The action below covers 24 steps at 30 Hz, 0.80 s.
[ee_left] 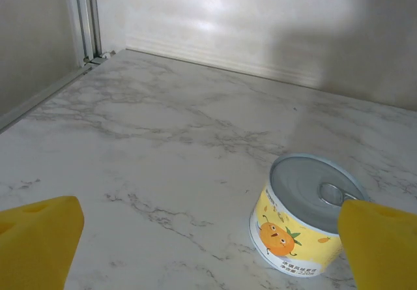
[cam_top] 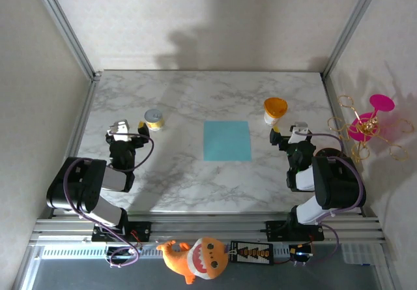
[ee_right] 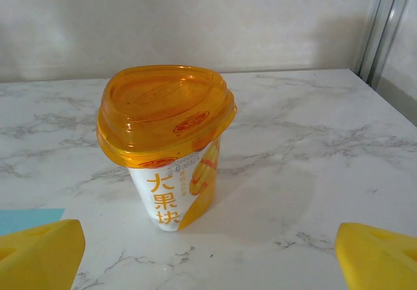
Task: Fold a paper plane with a square sheet of paper (pick it up from the middle)
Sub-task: Move the square sheet of paper to the center of the table.
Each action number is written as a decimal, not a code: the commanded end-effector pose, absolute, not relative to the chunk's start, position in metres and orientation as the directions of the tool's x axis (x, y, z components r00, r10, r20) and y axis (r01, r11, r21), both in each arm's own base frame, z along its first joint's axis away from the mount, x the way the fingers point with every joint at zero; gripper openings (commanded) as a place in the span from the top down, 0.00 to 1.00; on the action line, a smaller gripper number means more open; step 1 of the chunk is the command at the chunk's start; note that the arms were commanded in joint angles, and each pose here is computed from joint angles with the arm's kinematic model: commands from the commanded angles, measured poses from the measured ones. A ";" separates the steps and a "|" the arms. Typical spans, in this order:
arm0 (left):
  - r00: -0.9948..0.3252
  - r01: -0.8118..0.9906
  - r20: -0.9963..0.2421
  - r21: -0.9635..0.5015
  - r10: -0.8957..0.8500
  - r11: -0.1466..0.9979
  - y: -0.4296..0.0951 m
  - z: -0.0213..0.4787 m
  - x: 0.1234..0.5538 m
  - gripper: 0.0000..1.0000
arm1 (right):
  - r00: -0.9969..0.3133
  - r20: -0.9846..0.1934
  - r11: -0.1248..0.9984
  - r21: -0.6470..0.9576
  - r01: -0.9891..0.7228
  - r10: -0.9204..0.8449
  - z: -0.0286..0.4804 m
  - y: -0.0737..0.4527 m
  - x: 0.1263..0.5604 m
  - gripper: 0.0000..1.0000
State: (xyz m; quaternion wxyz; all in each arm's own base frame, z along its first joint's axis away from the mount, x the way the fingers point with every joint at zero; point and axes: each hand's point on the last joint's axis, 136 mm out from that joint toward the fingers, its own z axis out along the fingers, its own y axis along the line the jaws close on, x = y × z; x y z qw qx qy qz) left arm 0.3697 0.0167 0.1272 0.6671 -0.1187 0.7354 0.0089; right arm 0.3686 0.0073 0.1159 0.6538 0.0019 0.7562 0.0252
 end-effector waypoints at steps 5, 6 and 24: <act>-0.080 -0.180 -0.984 -0.144 -0.160 0.973 0.016 0.129 0.375 0.01 | -0.117 -0.993 0.999 0.039 -0.037 0.034 0.125 0.007 0.373 0.01; -0.079 -0.179 -0.984 -0.144 -0.160 0.973 0.016 0.129 0.375 0.01 | -0.118 -0.992 0.999 0.039 -0.037 0.035 0.125 0.007 0.373 0.01; -0.078 -0.177 -0.984 -0.147 -0.163 0.973 0.016 0.130 0.375 0.01 | -0.119 -0.992 0.999 0.040 -0.037 0.035 0.124 0.007 0.373 0.01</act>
